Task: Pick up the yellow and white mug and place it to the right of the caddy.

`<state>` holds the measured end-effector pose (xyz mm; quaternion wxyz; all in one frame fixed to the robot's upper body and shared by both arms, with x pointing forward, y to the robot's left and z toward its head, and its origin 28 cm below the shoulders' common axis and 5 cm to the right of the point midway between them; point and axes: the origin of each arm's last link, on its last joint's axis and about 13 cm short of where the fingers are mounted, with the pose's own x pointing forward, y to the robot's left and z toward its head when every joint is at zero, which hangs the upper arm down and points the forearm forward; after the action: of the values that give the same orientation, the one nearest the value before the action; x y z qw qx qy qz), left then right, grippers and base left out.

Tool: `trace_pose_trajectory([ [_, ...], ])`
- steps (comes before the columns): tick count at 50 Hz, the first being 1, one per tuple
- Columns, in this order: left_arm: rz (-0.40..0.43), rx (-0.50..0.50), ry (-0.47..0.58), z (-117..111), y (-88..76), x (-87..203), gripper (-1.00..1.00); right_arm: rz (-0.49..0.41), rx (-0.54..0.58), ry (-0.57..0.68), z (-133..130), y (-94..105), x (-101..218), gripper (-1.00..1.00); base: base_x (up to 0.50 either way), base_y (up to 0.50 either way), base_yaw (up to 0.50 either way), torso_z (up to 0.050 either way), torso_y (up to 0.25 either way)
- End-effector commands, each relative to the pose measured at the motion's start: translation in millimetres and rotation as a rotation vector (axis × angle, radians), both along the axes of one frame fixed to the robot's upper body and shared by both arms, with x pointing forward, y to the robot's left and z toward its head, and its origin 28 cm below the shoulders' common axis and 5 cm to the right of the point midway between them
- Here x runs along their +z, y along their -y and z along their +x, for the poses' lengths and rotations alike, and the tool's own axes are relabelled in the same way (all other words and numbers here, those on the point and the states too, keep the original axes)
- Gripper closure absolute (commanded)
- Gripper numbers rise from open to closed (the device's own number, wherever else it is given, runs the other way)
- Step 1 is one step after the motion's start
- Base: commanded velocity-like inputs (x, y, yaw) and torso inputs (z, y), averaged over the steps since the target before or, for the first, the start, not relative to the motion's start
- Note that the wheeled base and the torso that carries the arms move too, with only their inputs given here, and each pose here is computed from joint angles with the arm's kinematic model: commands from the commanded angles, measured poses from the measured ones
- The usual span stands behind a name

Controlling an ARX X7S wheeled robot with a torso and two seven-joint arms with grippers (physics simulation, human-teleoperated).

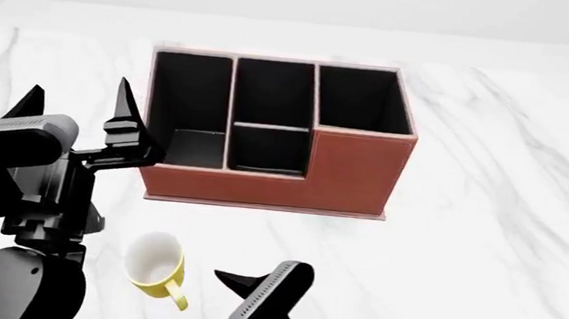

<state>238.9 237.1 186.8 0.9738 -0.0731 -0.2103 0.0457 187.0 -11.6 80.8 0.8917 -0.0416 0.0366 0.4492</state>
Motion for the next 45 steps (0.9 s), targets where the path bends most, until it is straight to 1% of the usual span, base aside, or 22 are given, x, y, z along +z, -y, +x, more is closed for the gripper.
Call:
trace_pose_trajectory([
  [1, -0.003, -0.004, -0.001, -0.9, -0.2, 0.7, -1.0, -0.011, -0.001, -0.038, 5.5, -3.1, -12.3, -1.0, 0.0, 0.0, 0.0, 0.0, 0.0],
  [13, -0.007, -0.01, -0.004, -1.3, -0.4, 0.7, -1.0, -0.034, -0.023, -0.06, 19.3, -11.6, -22.7, -1.0, 0.0, 0.0, 0.0, 0.0, 0.0],
  [24, -0.014, -0.014, -0.006, -1.7, -1.6, 1.6, -1.0, -0.053, -0.009, -0.094, 31.0, -22.3, -29.7, -1.0, 0.0, 0.0, 0.0, 0.0, 0.0],
  [45, -0.015, -0.019, -0.007, -1.0, -1.9, 1.7, -1.0, -0.068, -0.015, -0.151, 48.8, -33.1, -38.8, -1.0, 0.0, 0.0, 0.0, 0.0, 0.0],
])
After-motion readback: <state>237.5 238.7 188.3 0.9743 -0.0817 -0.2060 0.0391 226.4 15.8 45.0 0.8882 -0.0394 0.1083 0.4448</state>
